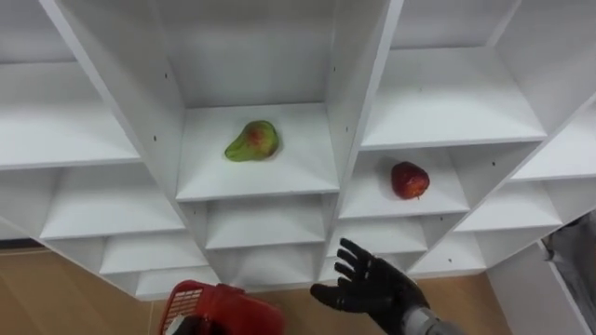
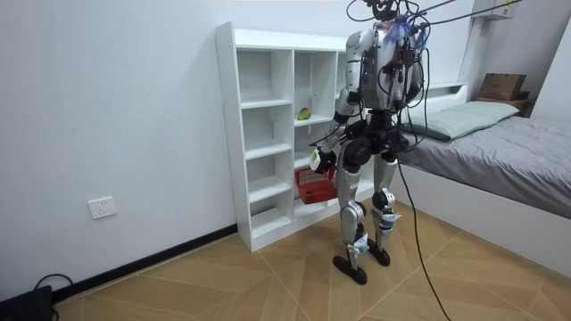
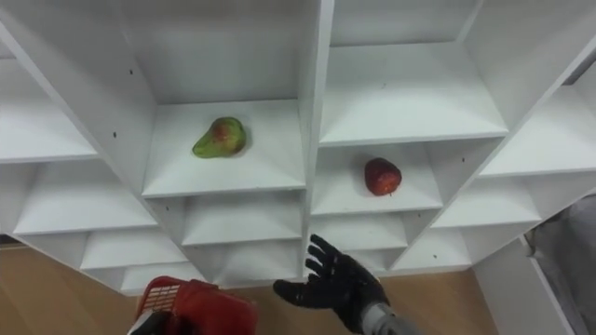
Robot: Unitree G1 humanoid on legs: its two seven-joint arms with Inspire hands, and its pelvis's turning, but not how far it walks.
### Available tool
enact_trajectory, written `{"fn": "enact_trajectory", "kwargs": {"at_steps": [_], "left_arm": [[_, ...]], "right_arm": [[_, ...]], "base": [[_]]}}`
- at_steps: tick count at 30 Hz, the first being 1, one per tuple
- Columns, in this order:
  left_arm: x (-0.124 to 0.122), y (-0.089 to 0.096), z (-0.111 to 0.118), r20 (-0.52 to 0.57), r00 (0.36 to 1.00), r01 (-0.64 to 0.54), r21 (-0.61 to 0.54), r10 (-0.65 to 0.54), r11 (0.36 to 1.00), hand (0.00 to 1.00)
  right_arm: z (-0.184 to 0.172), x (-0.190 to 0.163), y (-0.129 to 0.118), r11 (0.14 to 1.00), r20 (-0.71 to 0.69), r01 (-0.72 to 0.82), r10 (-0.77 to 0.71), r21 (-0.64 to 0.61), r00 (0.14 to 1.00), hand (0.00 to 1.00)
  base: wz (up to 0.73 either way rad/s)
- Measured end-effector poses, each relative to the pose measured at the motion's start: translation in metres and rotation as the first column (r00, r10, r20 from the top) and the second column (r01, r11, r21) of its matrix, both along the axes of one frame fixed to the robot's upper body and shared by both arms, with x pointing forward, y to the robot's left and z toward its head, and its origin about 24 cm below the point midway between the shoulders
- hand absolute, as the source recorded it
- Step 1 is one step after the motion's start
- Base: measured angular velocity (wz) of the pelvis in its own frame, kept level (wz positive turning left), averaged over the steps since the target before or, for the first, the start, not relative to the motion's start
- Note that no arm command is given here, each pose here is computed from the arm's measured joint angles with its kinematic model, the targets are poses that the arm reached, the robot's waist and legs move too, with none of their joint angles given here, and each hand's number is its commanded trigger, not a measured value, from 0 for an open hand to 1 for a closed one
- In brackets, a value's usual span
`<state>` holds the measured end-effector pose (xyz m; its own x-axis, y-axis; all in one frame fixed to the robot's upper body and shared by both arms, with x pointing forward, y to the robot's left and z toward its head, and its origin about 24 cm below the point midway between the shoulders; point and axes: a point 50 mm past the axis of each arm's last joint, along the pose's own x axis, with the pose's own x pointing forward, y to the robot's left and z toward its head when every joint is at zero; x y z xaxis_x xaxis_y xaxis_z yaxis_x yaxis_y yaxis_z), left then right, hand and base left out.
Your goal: Collect fruits from the closet
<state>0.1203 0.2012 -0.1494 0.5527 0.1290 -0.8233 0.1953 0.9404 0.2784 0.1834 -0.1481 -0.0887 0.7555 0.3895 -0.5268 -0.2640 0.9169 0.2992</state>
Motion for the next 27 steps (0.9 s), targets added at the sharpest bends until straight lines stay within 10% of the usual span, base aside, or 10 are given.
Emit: {"fn": "enact_trajectory", "kwargs": {"at_steps": [8,27], "left_arm": [[-0.012,0.013,0.000,0.009,0.998,-0.069,0.005,0.069,0.998,1.00],[-0.019,0.024,0.000,-0.002,0.997,-0.079,-0.012,0.079,0.997,1.00]], "right_arm": [[0.033,0.021,0.004,0.959,0.244,-0.106,0.172,-0.262,0.954,0.00],[0.063,0.035,-0.011,0.773,0.338,-0.103,0.388,-0.626,0.858,0.00]], "base": [[0.00],[0.04]]}}
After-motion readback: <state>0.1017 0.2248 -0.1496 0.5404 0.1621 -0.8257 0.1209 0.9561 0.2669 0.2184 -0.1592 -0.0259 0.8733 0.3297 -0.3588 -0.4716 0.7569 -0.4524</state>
